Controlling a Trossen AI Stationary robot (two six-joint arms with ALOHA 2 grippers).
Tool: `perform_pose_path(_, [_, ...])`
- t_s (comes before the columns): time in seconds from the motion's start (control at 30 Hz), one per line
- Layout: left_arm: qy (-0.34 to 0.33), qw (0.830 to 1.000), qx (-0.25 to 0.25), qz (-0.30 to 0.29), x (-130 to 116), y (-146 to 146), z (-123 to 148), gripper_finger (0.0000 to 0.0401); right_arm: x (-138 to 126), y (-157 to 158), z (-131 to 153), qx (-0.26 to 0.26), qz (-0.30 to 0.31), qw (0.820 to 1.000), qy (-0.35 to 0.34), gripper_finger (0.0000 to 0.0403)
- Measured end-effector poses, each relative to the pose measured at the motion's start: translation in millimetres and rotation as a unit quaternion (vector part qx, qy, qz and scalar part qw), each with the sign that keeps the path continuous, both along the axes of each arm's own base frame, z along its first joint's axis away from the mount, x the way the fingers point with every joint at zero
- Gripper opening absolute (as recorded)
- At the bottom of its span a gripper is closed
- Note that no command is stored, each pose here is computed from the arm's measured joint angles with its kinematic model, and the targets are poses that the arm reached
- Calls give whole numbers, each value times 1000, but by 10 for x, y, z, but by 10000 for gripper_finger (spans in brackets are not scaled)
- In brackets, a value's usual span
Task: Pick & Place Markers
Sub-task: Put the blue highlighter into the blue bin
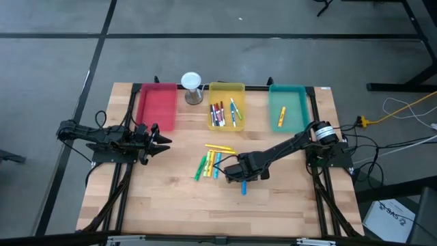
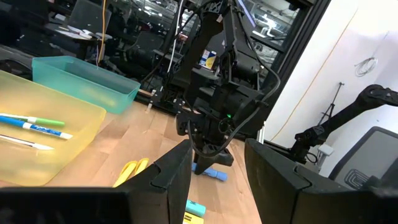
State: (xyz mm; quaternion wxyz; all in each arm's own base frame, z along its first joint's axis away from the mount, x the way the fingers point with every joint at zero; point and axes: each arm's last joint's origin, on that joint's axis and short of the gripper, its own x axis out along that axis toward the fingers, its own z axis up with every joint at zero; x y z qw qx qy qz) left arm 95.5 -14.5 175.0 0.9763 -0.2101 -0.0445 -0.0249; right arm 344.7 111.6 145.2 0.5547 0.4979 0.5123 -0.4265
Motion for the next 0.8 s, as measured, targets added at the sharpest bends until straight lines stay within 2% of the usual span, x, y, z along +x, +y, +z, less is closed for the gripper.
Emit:
perform_pose_path(0.17, [0, 1000, 0, 0, 0, 0, 1, 143, 3, 1, -1, -1, 11, 1000, -1, 66])
perform_pose_path(0.6, [0, 1000, 0, 0, 0, 0, 1, 143, 0, 1, -2, -1, 14, 1000, 1, 66])
perform_pose_path(0.8, [0, 1000, 0, 0, 0, 0, 0, 143, 36, 8, 91, -12, 28, 1000, 8, 66])
